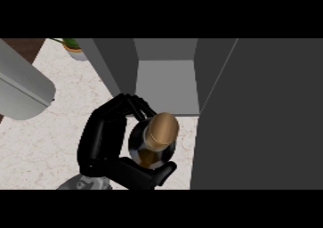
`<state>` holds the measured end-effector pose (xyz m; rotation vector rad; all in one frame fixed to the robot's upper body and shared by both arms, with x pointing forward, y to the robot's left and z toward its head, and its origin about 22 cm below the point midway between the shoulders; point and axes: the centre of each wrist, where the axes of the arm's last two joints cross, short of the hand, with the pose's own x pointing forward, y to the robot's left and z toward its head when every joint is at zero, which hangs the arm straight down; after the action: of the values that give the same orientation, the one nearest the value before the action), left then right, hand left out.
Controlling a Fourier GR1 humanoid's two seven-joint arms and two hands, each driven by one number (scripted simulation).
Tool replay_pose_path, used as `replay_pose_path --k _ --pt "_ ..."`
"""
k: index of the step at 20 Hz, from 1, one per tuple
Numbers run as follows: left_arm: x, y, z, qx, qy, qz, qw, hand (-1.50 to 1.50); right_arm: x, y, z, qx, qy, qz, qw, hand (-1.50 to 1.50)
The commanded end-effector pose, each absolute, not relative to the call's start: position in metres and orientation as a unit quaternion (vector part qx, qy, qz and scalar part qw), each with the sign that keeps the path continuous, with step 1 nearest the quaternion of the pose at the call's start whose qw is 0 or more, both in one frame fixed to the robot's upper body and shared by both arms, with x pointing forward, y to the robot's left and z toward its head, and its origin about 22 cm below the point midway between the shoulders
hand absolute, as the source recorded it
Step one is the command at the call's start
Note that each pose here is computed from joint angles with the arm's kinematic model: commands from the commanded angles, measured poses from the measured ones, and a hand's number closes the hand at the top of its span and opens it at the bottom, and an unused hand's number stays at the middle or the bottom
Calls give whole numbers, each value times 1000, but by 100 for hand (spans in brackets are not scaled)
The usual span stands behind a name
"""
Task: Pick up the wine, place it into the cabinet and close the cabinet
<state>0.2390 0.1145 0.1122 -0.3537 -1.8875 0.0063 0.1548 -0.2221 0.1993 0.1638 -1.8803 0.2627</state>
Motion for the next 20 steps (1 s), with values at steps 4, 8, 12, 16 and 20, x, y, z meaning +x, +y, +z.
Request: replay_pose_path --k 4,8,12,16,20 --pt "267 77 128 -125 -808 10 575 150 144 -224 209 103 -817 109 556 -150" --pt "274 66 126 -109 -818 7 565 150 133 -221 214 101 -816 117 557 -150" --pt "271 54 141 -102 -817 13 567 150 123 -230 213 103 -816 128 555 -150" --pt "277 48 112 -75 -823 0 563 150 141 -226 215 100 -817 118 556 -150" --pt "286 55 125 -87 -815 21 573 150 121 -232 220 90 -813 130 561 -150"
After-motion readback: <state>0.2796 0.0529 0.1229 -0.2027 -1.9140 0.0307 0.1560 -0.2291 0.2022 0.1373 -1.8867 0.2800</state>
